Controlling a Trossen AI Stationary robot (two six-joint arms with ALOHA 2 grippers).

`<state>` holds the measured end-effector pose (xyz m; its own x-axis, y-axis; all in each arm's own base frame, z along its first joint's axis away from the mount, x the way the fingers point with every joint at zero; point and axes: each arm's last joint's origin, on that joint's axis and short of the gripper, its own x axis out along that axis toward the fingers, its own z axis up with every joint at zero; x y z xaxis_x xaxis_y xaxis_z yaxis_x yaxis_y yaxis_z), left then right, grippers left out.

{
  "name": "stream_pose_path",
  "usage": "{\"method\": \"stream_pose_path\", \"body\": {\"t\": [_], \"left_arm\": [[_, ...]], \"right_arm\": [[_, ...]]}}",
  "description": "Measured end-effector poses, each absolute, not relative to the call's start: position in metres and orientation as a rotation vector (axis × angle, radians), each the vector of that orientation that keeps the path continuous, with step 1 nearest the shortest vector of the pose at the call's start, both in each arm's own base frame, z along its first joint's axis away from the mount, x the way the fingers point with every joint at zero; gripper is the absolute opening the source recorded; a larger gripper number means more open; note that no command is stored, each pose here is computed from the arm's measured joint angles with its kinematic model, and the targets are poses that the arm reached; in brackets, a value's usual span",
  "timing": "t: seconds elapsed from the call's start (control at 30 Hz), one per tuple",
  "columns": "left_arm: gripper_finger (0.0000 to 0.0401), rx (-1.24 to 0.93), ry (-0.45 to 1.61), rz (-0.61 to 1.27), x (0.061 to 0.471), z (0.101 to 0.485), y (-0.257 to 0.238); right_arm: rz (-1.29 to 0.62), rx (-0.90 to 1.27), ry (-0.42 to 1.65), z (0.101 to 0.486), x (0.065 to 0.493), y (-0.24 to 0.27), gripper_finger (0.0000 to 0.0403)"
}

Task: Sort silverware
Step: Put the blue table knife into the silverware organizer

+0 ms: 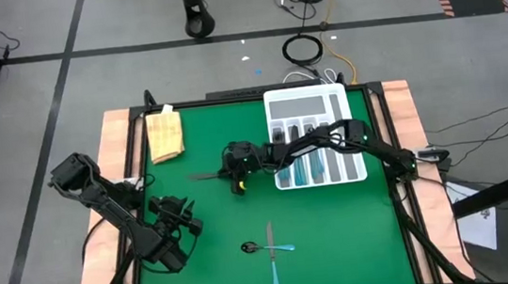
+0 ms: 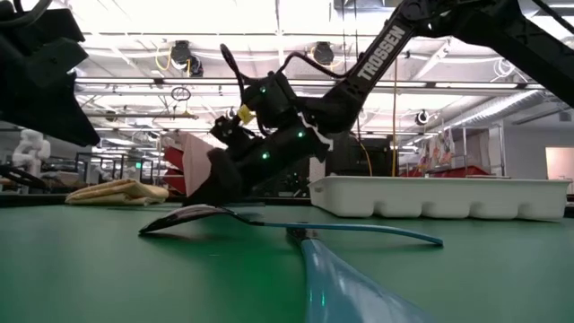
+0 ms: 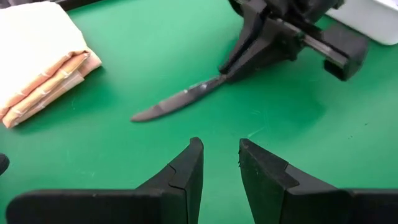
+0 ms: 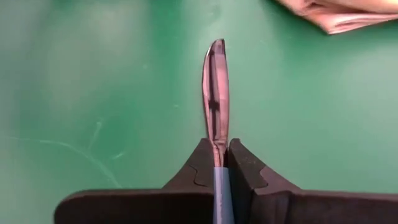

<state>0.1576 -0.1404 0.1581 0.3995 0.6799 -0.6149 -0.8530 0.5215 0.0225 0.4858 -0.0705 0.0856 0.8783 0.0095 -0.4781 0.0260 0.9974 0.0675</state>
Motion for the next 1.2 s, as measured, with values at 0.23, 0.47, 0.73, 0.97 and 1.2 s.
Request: {"method": "stream_pose_path", "body": {"t": [0.23,0.47,0.73,0.97,1.2], "left_arm": [[0.0109,-0.311,0.597,0.984,0.158,0.158,-0.14],[0.0109,-0.307,0.582,0.979,0.158,0.159,-0.14],[0.0109,-0.295,0.579,0.975,0.158,0.159,-0.14],[0.0109,-0.293,0.58,0.976,0.158,0.159,-0.14],[0.0109,-0.29,0.576,0.975,0.158,0.159,-0.14]], "right_arm": [[-0.061,0.045,0.439,0.12,0.486,-0.073,0.0],[-0.268,0.048,0.488,0.145,0.477,-0.079,0.0],[-0.484,0.087,0.506,0.186,0.461,-0.078,0.0],[-0.67,0.09,0.63,0.216,0.428,-0.061,0.0],[-0.863,0.169,0.572,0.222,0.362,-0.027,0.0]]}}
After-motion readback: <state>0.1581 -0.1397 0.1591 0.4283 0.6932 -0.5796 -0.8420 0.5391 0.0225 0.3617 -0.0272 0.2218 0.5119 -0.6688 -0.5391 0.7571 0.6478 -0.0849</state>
